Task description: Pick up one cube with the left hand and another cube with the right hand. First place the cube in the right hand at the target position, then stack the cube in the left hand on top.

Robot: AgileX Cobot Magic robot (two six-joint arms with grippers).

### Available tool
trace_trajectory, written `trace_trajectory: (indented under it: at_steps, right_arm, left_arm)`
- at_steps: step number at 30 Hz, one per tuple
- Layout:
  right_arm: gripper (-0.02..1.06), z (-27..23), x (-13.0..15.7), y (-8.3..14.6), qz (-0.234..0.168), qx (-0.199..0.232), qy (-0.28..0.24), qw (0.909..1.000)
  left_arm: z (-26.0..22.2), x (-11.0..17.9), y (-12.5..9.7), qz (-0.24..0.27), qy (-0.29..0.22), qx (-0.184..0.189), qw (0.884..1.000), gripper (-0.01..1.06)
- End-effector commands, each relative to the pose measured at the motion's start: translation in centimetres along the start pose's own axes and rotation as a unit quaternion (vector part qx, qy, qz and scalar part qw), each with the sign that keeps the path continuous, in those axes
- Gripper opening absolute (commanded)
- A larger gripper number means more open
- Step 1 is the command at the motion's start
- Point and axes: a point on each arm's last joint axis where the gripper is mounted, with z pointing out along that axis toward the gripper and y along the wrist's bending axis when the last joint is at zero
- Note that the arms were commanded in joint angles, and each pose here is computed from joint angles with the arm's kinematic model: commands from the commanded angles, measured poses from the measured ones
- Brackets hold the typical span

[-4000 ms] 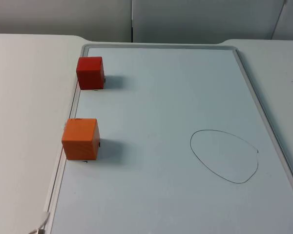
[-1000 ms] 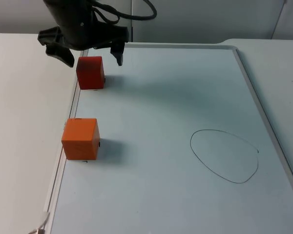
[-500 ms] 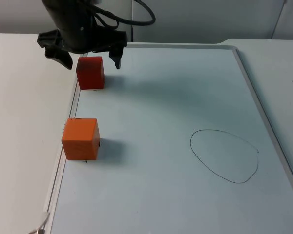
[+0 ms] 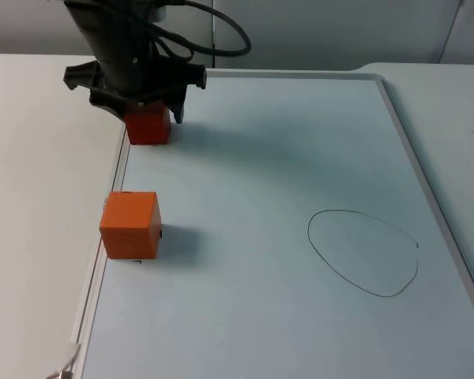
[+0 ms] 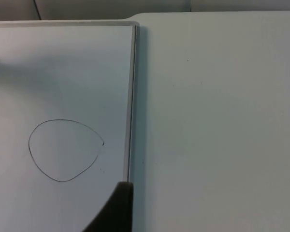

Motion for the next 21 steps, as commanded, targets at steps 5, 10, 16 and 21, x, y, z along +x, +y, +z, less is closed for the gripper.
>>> trace_trajectory:
  at_steps: [5,10,16,21]
  right_arm:
    - [1.04,0.1,0.1,0.0,0.002,0.002,-0.003,1.0]
    - [1.04,0.1,0.1,0.0,0.002,0.002,-0.003,1.0]
    - [1.04,0.1,0.1,0.0,0.002,0.002,-0.003,1.0]
    - [1.04,0.1,0.1,0.0,0.002,0.002,-0.003,1.0]
  left_arm:
    - [-0.4,-0.5,-0.3,-0.006,-0.018,0.006,1.0,0.23]
    - [-2.6,-1.0,-0.4,-0.006,-0.015,0.007,1.0,0.19]
    - [-9.4,-2.9,-1.5,0.03,-0.039,0.021,0.999,0.19]
    - [-18.3,-4.2,-1.8,0.073,-0.108,0.024,0.991,0.19]
